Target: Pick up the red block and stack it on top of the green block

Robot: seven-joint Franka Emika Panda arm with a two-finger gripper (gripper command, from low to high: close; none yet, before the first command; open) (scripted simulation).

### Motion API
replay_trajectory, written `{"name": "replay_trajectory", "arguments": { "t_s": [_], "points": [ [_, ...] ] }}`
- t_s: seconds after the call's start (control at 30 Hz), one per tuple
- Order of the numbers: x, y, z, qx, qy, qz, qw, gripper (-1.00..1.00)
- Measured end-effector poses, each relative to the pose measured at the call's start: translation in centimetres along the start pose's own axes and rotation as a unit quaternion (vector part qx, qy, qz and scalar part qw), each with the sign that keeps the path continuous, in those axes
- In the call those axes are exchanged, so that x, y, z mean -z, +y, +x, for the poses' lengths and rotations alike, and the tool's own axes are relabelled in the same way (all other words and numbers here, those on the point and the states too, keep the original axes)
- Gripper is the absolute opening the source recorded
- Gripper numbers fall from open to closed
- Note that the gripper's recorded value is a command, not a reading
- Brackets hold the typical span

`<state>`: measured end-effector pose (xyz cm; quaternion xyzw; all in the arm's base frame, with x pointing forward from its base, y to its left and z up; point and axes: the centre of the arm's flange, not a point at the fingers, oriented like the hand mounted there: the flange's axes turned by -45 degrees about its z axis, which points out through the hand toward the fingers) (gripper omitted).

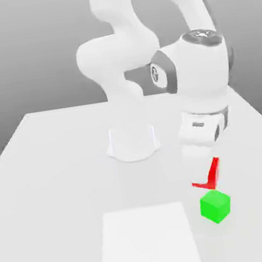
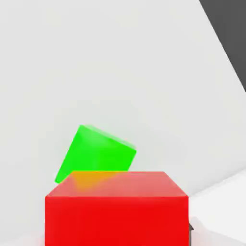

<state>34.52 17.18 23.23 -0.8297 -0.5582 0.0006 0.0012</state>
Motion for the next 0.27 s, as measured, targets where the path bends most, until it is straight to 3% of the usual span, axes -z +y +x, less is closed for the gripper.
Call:
{"name": "replay_trajectory", "arguments": {
  "t_s": [0.13, 0.17, 0.27],
  "points": [
    [-3.8, -0.2, 0.2, 0.004, 0.000, -0.001, 1.000, -1.00],
    [-4.7, -0.2, 0.1, 0.003, 0.000, -0.001, 1.000, 1.00],
    [-4.7, -0.2, 0.1, 0.003, -0.001, -0.001, 1.000, 1.00]
  ]
}}
